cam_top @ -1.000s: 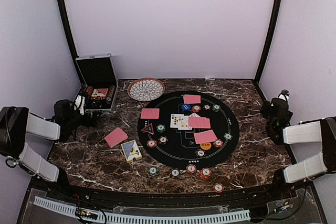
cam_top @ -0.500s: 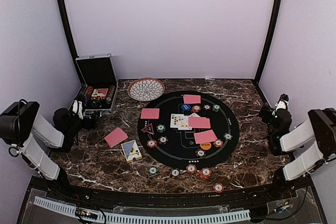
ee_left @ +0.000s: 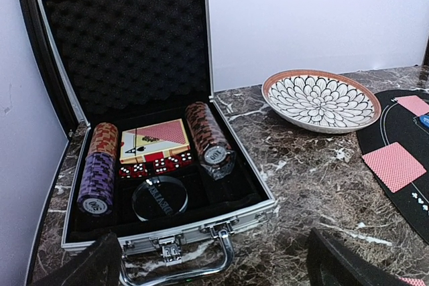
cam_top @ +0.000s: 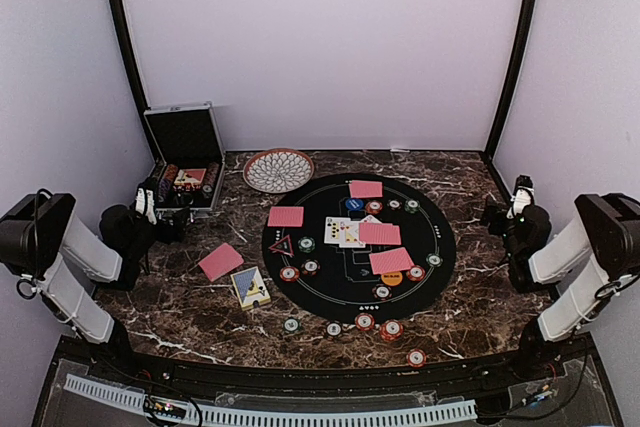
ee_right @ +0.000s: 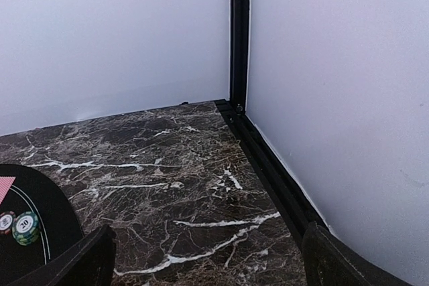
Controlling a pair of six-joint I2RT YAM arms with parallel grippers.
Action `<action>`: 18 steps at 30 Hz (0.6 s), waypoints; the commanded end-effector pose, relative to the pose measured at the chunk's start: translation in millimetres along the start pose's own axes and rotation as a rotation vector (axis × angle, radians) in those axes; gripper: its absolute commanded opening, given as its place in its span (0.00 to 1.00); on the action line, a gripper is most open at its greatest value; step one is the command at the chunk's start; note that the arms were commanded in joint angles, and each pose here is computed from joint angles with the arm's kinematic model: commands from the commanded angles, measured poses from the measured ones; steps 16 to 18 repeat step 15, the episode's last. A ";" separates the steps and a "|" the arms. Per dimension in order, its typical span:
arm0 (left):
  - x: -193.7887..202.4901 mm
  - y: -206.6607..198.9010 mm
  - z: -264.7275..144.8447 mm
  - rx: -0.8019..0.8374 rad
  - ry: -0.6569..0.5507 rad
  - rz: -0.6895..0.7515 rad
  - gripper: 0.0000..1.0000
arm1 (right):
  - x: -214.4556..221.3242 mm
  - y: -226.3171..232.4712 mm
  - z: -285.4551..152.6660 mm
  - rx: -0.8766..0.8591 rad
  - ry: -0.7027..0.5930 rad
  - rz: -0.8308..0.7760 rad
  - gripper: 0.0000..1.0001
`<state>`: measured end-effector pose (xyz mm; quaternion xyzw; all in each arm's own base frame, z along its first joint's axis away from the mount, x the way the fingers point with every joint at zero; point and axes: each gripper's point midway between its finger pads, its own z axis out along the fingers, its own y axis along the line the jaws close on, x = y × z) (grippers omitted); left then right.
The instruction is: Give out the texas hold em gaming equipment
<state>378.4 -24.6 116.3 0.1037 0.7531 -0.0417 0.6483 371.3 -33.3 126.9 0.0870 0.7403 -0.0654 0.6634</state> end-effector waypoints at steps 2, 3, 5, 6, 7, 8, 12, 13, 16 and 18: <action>-9.6 5.7 0.0 -0.021 -0.036 0.000 0.99 | -17.2 3.0 1.6 -0.020 -0.062 0.001 0.99; -10.1 5.4 0.1 -0.020 -0.037 0.001 0.99 | -16.9 2.7 1.7 -0.019 -0.062 0.001 0.99; -9.5 5.8 -0.1 -0.022 -0.036 0.001 0.99 | -16.8 3.0 1.7 -0.020 -0.061 0.001 0.98; -9.4 5.8 0.1 -0.021 -0.035 0.000 0.99 | -17.1 2.8 2.0 -0.019 -0.062 0.001 0.99; -10.1 5.6 0.1 -0.021 -0.037 0.000 0.99 | -16.8 2.6 2.1 -0.018 -0.061 0.000 0.98; -9.3 5.6 0.0 -0.021 -0.035 0.001 0.99 | -16.9 3.4 2.5 -0.021 -0.060 0.000 0.99; -9.9 5.6 0.2 -0.021 -0.036 0.000 0.99 | -16.4 3.6 3.1 -0.022 -0.056 0.000 0.98; -10.0 5.6 0.2 -0.021 -0.037 0.000 0.99 | -16.5 3.3 3.0 -0.021 -0.057 0.000 0.99; -9.7 5.7 0.2 -0.021 -0.036 -0.001 0.99 | -16.7 3.3 2.5 -0.022 -0.058 0.001 0.99; -9.7 5.7 0.2 -0.021 -0.036 -0.001 0.99 | -16.7 3.3 2.5 -0.022 -0.058 0.001 0.99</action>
